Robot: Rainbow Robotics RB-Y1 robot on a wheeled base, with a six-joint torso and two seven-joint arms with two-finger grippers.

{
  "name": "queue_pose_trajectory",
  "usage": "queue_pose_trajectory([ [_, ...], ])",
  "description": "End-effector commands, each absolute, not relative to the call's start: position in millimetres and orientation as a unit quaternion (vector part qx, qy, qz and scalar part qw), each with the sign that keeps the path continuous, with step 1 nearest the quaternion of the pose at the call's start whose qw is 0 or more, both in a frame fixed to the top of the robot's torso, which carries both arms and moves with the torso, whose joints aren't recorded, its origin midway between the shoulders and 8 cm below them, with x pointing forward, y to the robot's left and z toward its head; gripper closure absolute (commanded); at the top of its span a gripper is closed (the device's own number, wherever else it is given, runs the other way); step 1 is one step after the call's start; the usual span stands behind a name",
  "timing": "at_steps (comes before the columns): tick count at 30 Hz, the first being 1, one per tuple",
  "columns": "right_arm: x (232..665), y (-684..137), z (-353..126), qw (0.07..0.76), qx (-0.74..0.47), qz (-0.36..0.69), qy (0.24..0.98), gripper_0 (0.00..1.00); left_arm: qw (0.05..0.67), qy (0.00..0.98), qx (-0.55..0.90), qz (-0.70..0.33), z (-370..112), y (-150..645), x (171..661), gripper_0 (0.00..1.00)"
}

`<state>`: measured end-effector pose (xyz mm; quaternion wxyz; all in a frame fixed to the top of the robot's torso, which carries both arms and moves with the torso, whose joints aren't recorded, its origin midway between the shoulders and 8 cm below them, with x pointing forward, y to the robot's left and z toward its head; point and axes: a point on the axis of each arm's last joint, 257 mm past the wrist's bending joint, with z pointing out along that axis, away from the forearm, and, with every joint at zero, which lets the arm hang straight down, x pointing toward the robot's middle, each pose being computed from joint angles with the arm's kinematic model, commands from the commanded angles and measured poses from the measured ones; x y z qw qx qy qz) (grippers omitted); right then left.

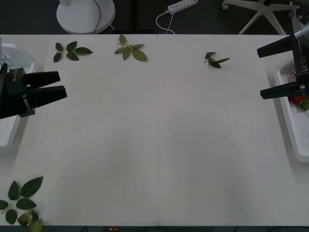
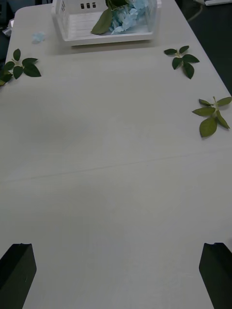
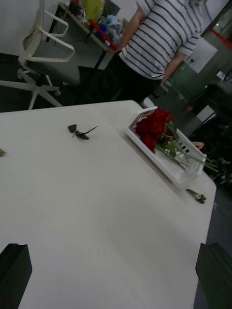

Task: Place the red flowers into the right box and the blue flowers into the left box. If a person shows an open palm, hand one flower to the person first, then continue sorting.

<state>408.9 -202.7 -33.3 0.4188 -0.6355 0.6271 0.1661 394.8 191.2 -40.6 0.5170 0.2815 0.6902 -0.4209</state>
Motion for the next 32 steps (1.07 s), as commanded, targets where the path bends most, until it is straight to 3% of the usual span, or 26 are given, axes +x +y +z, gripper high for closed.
queue_pose_trajectory([
  [1,412,-199,-23,0.436,-0.638,0.159,0.615,0.00,0.517,0.656,0.335,-0.436,-6,159,372,0.00],
  [13,412,-199,-23,0.436,-0.638,0.159,0.615,0.00,0.452,0.657,0.364,-0.481,0,157,336,0.00],
  [32,412,-199,-23,0.436,-0.638,0.159,0.615,0.00,0.446,0.667,0.363,-0.475,-2,164,339,0.00],
])
